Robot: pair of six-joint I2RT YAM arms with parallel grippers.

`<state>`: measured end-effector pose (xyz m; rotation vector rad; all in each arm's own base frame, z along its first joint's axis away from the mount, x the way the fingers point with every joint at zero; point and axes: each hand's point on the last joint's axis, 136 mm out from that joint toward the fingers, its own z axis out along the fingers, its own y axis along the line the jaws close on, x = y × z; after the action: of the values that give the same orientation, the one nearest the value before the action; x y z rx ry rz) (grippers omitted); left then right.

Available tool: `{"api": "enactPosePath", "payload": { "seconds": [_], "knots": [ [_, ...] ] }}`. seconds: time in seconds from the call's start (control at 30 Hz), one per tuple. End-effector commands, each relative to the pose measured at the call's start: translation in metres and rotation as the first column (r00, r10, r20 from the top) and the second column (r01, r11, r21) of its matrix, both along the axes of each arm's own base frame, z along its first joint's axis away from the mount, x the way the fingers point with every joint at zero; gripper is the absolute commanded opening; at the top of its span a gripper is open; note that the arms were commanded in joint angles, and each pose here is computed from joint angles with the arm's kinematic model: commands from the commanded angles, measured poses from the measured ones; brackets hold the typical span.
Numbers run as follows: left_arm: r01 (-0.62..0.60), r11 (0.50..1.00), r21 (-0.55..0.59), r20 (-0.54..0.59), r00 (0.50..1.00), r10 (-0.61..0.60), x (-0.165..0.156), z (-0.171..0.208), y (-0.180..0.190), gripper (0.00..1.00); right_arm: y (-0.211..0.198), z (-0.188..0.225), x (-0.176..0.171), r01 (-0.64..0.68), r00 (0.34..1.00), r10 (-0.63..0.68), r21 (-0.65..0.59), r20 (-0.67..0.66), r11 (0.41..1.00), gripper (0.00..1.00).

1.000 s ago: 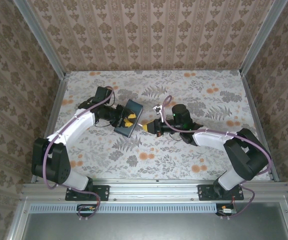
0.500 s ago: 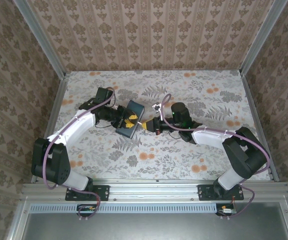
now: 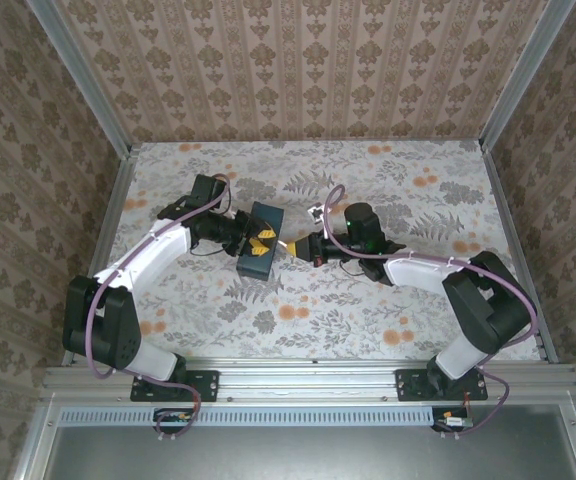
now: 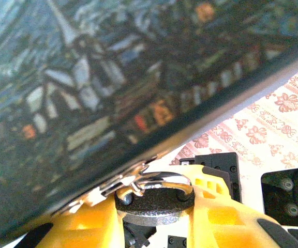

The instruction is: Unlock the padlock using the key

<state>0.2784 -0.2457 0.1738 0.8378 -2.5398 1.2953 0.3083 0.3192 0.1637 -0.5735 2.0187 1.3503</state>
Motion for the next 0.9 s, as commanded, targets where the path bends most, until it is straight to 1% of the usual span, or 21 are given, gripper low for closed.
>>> {"api": "enactPosePath", "payload": {
  "seconds": [0.0, 0.3, 0.53, 0.87],
  "knots": [
    [0.051, 0.997, -0.057, 0.084, 0.995, -0.046, -0.001, 0.023, -0.008, 0.12, 0.007, 0.008, 0.003, -0.029, 0.999, 0.029, 0.016, 0.023, 0.999, 0.00],
    [0.050, 0.998, -0.038, 0.075, 0.996, -0.047, -0.002, 0.018, -0.005, 0.12, 0.009, 0.011, -0.002, -0.044, 0.999, 0.043, 0.026, 0.030, 0.999, 0.00],
    [0.042, 0.999, -0.024, 0.077, 0.996, -0.040, -0.001, 0.018, 0.001, 0.12, 0.000, -0.003, -0.005, -0.022, 1.000, 0.022, -0.020, 0.008, 1.000, 0.00],
    [0.050, 0.999, -0.011, 0.076, 0.996, -0.049, 0.000, 0.016, 0.002, 0.12, 0.013, 0.008, -0.018, -0.114, 0.993, 0.114, 0.009, 0.022, 0.993, 0.00]
  ]
}}
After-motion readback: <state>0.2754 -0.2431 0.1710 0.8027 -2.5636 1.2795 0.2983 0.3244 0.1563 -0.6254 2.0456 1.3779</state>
